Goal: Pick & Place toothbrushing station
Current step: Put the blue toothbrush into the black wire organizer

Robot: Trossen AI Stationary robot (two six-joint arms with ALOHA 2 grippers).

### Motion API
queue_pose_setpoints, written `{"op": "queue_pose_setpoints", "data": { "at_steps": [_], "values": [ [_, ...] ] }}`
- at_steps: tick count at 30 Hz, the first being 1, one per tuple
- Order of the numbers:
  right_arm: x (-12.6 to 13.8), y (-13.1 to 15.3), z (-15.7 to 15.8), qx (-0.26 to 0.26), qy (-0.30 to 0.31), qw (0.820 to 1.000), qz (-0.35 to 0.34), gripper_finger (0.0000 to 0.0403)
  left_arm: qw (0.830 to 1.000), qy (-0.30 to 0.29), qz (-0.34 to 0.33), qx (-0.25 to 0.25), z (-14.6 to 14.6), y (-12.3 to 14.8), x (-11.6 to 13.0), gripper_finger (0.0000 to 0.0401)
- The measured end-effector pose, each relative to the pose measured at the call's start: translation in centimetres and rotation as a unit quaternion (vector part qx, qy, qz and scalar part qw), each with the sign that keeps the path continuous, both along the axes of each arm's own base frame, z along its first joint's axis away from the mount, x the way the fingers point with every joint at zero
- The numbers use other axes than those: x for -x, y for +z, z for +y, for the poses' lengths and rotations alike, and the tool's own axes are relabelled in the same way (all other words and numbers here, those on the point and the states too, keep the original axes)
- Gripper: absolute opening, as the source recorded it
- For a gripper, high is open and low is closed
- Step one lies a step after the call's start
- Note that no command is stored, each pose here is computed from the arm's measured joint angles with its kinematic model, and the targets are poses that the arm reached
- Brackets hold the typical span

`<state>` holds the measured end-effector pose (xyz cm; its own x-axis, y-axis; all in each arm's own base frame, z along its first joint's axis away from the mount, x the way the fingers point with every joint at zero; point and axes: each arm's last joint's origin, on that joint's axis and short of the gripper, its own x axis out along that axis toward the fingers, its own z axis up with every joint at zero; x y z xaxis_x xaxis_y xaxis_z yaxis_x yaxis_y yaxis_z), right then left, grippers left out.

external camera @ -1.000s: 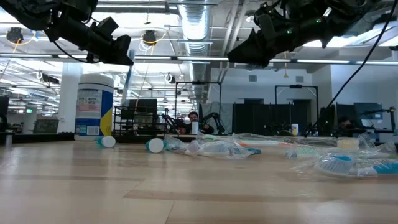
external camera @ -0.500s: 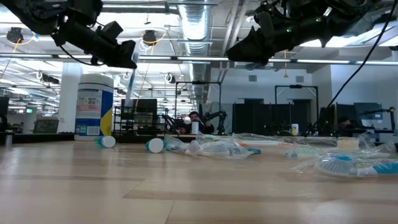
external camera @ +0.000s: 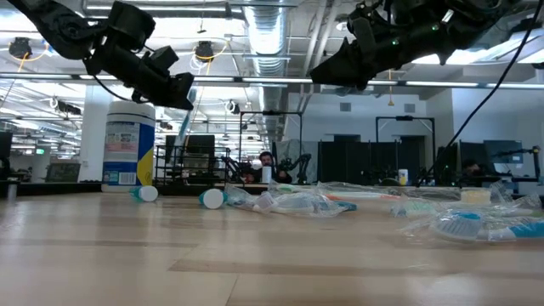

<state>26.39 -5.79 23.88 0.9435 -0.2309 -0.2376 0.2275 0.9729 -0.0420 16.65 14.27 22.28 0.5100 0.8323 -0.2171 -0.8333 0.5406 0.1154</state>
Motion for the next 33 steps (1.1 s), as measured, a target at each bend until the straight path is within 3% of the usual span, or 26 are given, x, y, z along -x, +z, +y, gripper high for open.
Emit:
{"op": "queue_pose_setpoints", "data": {
  "at_steps": [9,21,33],
  "values": [
    [0.1,-0.3,0.0,-0.003,0.0,1.0,0.013,0.0129,1.0,0.006,0.002,0.025,-0.3,-1.8,0.3,0.0004],
    [0.0,0.0,0.0,0.0,0.0,1.0,0.001,0.0129,0.999,0.009,-0.047,0.005,-1.3,-4.5,1.7,0.0005],
    [0.0,0.0,0.0,0.0,0.0,1.0,0.0,0.0129,0.999,0.011,-0.044,0.007,-1.4,-4.7,1.8,0.0037]
  ]
}}
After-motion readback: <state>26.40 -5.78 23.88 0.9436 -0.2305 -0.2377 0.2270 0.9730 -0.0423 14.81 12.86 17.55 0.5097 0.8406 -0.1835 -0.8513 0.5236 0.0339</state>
